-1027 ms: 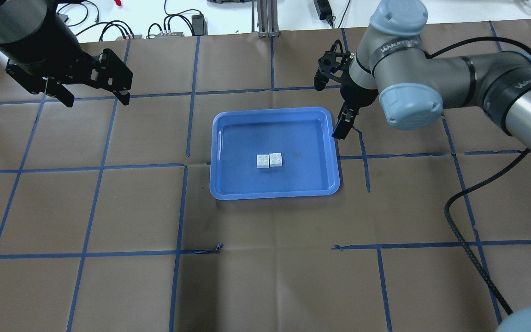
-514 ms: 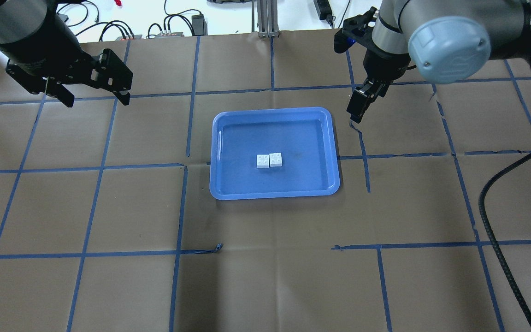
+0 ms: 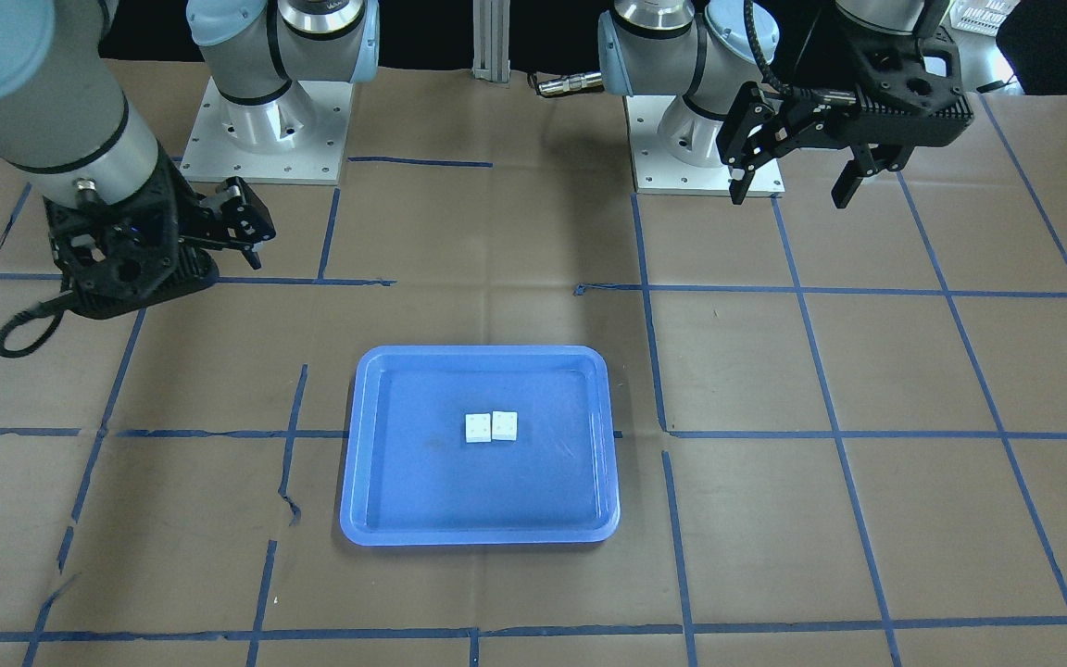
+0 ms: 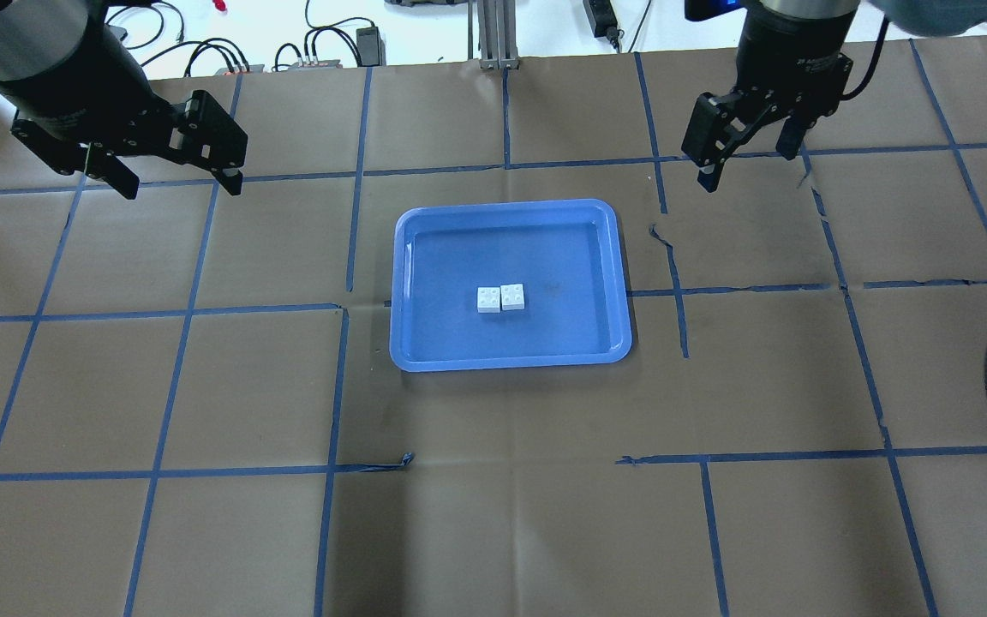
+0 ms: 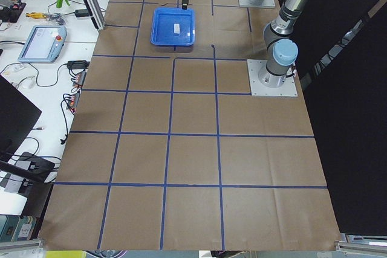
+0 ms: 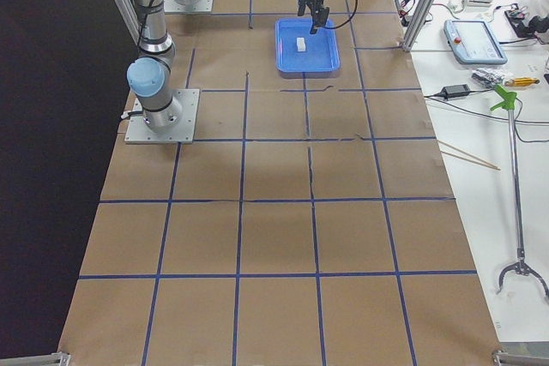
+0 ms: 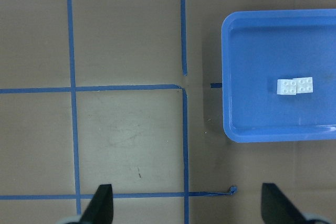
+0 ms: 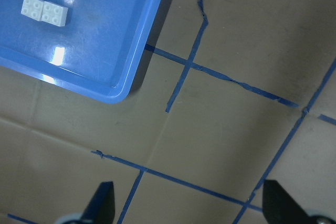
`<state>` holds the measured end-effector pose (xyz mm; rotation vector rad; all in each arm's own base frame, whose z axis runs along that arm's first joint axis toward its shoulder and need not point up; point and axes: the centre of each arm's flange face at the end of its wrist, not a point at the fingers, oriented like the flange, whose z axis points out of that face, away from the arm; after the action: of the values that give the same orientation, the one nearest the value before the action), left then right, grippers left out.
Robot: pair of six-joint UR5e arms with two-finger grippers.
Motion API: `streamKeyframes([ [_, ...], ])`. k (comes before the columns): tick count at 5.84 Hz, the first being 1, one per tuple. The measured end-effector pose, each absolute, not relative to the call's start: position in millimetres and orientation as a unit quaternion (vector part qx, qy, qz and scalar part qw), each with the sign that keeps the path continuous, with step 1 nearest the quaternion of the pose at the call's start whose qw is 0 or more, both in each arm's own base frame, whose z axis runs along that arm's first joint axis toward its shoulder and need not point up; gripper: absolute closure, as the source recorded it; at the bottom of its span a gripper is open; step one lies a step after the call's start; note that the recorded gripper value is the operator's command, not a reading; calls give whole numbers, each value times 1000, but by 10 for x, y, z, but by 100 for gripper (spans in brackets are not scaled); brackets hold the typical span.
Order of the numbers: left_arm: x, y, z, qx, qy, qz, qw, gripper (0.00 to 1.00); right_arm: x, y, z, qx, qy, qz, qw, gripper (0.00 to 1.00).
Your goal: Assemble white blocks and place on blue tray
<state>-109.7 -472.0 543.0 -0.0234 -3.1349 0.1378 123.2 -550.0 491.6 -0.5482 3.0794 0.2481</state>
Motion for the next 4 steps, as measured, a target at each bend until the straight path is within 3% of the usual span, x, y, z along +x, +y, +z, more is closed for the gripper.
streamKeyframes([
  [4,-1095,-4719,5428,-8,-999,43,1,1,951,-5193,5442,80,996,48,-12,0],
])
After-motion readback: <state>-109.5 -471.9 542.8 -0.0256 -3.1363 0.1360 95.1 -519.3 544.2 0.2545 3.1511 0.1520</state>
